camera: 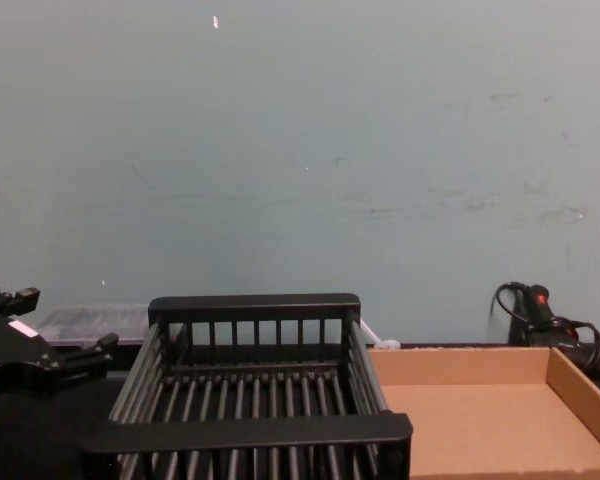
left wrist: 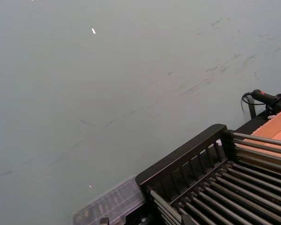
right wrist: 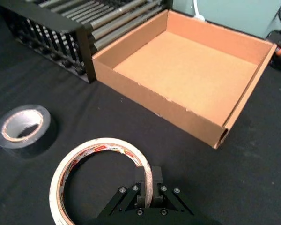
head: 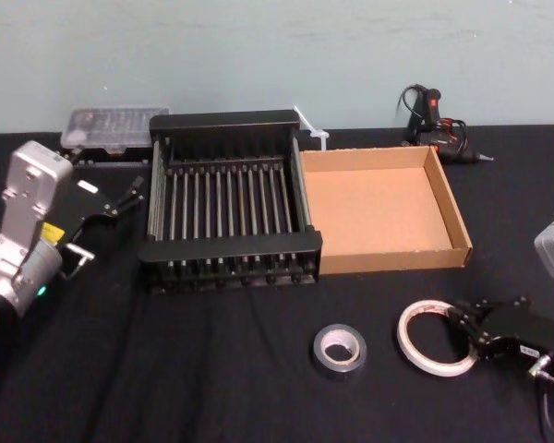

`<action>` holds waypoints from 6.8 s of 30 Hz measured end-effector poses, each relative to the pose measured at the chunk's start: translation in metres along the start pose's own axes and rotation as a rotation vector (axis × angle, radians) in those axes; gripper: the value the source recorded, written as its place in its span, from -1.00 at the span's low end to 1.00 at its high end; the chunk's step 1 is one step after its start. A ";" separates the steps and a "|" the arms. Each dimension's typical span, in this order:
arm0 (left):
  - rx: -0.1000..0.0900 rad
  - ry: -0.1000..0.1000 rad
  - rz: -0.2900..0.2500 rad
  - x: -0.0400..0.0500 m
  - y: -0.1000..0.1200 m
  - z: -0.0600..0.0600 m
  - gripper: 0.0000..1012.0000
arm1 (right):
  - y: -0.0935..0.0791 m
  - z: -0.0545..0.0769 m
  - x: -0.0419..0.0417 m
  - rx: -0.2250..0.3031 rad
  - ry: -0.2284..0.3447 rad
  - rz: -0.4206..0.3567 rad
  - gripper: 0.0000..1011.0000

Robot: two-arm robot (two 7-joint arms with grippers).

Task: Pick up the white tape and place it into the black box , Pick up the silver tape and place it into the brown box.

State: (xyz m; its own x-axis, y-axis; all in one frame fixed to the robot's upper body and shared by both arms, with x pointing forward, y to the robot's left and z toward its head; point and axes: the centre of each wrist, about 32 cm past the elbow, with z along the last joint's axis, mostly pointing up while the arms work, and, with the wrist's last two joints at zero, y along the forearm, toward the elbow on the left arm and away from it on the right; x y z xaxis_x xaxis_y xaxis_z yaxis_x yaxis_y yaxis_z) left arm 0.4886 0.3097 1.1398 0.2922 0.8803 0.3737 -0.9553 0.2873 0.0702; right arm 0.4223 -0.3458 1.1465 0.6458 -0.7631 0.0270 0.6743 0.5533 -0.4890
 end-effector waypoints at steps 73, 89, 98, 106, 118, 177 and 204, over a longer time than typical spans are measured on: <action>0.000 0.000 0.000 0.0000 0.000 0.000 0.98 | 0.123 0.140 0.0205 0.221 -0.223 0.101 -0.81; 0.000 0.000 0.000 0.0000 0.000 0.000 0.98 | 0.157 0.165 0.0086 0.243 -0.286 0.190 -0.81; 0.000 0.000 0.000 0.0000 0.000 0.000 0.98 | 0.175 0.174 0.0071 0.234 -0.297 0.206 -0.81; 0.000 0.000 0.000 0.0000 0.000 0.000 0.98 | 0.182 0.177 0.0074 0.231 -0.296 0.207 -0.81; 0.000 0.000 0.000 0.0000 0.000 0.000 0.98 | 0.180 0.176 0.0073 0.232 -0.297 0.206 -0.81; 0.000 0.000 0.000 0.0000 0.000 0.000 0.98 | 0.084 0.143 0.0170 0.239 -0.208 0.160 0.98; 0.000 0.000 0.000 0.0000 0.000 0.000 0.98 | 0.039 0.086 -0.0142 0.016 -0.152 0.305 0.98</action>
State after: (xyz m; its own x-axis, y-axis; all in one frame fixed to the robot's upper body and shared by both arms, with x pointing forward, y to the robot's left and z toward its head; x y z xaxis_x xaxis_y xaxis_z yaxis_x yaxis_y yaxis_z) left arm 0.4886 0.3096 1.1398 0.2923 0.8803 0.3737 -0.9552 0.2874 0.0703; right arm 0.4704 -0.2846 1.2019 0.8638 -0.5037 0.0114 0.4465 0.7549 -0.4804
